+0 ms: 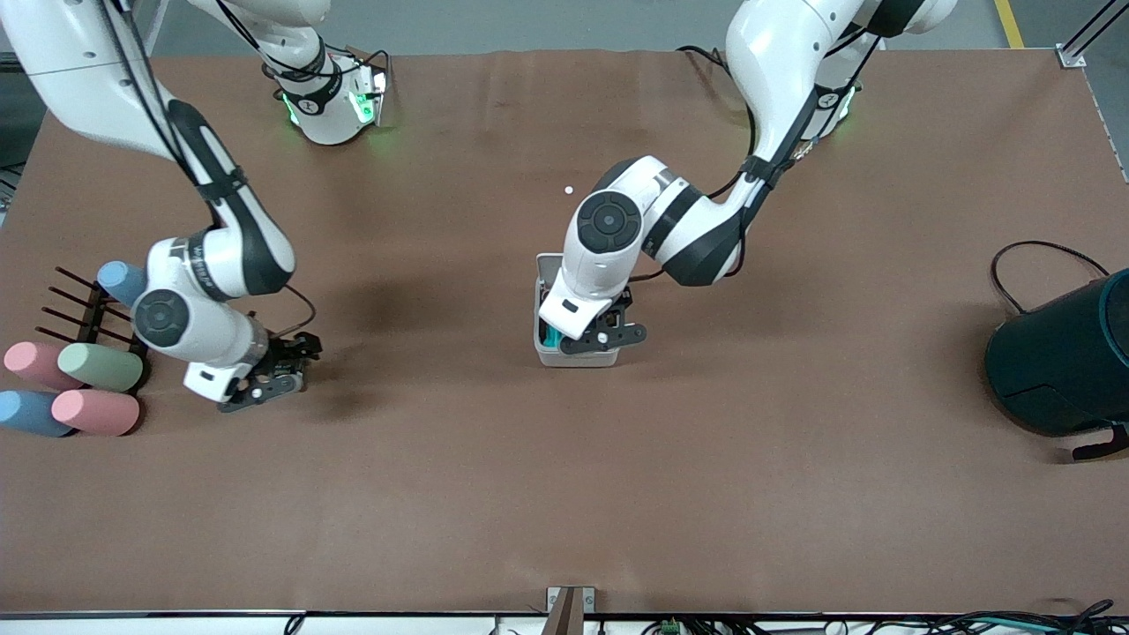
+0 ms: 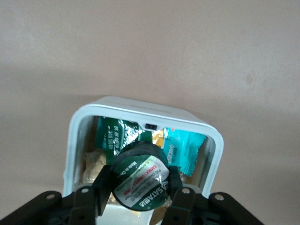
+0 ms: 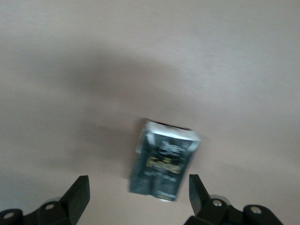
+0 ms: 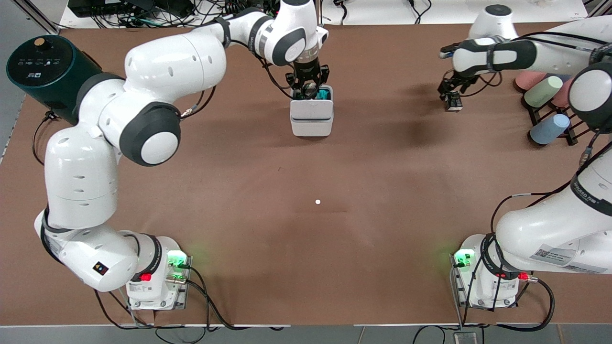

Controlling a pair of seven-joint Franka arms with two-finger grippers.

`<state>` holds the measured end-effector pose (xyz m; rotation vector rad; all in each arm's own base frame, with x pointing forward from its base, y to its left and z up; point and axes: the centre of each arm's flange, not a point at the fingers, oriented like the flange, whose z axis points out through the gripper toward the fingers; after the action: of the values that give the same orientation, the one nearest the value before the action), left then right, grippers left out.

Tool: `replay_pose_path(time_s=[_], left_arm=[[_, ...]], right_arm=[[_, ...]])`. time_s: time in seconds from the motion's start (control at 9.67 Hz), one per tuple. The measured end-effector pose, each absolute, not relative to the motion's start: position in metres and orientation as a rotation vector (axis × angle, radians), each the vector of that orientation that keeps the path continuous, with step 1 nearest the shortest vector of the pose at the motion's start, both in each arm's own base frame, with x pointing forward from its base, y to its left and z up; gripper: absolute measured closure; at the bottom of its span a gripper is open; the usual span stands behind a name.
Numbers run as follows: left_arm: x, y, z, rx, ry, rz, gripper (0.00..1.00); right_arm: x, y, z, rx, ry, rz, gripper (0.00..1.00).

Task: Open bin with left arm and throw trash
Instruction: 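Drop the green tape into the bin while the right gripper reaches the packet, then grasp the black packet with the right gripper while the left gripper withdraws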

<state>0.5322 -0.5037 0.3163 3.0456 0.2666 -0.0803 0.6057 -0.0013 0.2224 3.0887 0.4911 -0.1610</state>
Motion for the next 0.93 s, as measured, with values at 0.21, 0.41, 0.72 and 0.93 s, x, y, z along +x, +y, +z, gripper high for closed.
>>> replay_pose_path(time_s=[0.21,0.41,0.72,0.93], left_arm=[[0.531,-0.505,0.308,3.049,0.27,-0.1,0.47],[0.528,-0.508,0.298,3.057,0.264,-0.117,0.45],[0.523,-0.515,0.302,3.052,0.265,-0.111,0.05],[0.53,-0.511,0.314,3.043,0.281,-0.092,0.0]], right_arm=[[0.607,-0.011,0.224,3.096,0.455,-0.142,0.05],[0.611,-0.008,0.227,3.106,0.404,-0.085,0.04],[0.609,-0.007,0.217,3.115,0.396,-0.052,0.04],[0.608,-0.006,0.206,3.122,0.396,-0.055,0.05]])
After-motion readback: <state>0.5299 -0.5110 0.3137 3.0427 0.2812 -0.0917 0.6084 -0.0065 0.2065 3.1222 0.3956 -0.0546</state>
